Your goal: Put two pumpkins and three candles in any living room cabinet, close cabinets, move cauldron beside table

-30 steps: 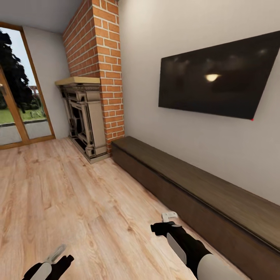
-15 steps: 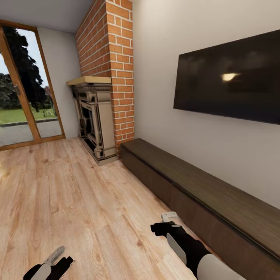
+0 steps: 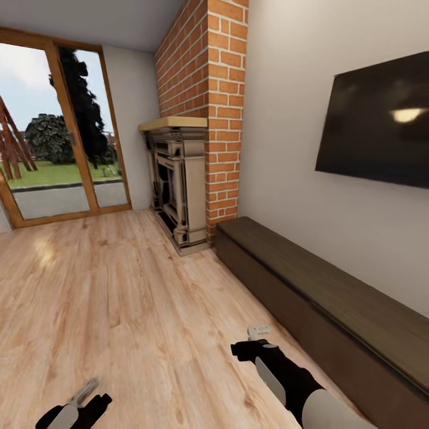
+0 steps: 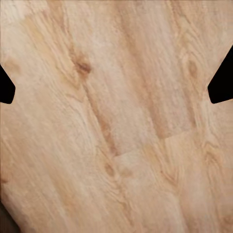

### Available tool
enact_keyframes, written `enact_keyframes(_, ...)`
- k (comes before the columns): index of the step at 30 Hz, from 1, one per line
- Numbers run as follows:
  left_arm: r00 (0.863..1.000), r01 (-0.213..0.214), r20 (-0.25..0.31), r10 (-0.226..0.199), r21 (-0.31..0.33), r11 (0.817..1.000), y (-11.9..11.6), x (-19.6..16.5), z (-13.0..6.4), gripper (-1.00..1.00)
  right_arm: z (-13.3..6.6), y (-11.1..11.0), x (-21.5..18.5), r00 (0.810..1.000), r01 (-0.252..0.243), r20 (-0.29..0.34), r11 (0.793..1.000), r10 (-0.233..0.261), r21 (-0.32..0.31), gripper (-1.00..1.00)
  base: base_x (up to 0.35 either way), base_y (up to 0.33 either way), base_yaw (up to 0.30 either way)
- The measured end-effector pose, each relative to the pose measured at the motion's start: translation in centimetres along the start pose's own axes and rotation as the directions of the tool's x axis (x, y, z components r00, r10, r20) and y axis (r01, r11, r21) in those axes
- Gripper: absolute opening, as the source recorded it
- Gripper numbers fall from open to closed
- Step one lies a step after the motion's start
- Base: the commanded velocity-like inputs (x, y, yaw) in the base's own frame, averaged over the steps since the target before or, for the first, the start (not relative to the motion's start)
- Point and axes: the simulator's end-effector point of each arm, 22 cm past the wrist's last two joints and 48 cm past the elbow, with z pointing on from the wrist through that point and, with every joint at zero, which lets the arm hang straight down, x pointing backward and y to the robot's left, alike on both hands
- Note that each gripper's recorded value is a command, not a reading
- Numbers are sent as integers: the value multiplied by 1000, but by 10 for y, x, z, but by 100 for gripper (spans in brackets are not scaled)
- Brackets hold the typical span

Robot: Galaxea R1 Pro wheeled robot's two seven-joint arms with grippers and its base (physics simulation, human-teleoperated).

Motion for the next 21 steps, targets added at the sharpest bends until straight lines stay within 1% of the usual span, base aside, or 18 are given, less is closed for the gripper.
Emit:
enact_keyframes(9,1000,-2,1,2,0,1000,0,0,0,100,0,-1,1,1000,0,-3,1000,0,1,100,300,196,275)
enact_keyframes(21,1000,-1,1,1,-1,1000,0,0,0,100,0,-1,1,1000,0,-3,1000,0,1,100,300,138,275)
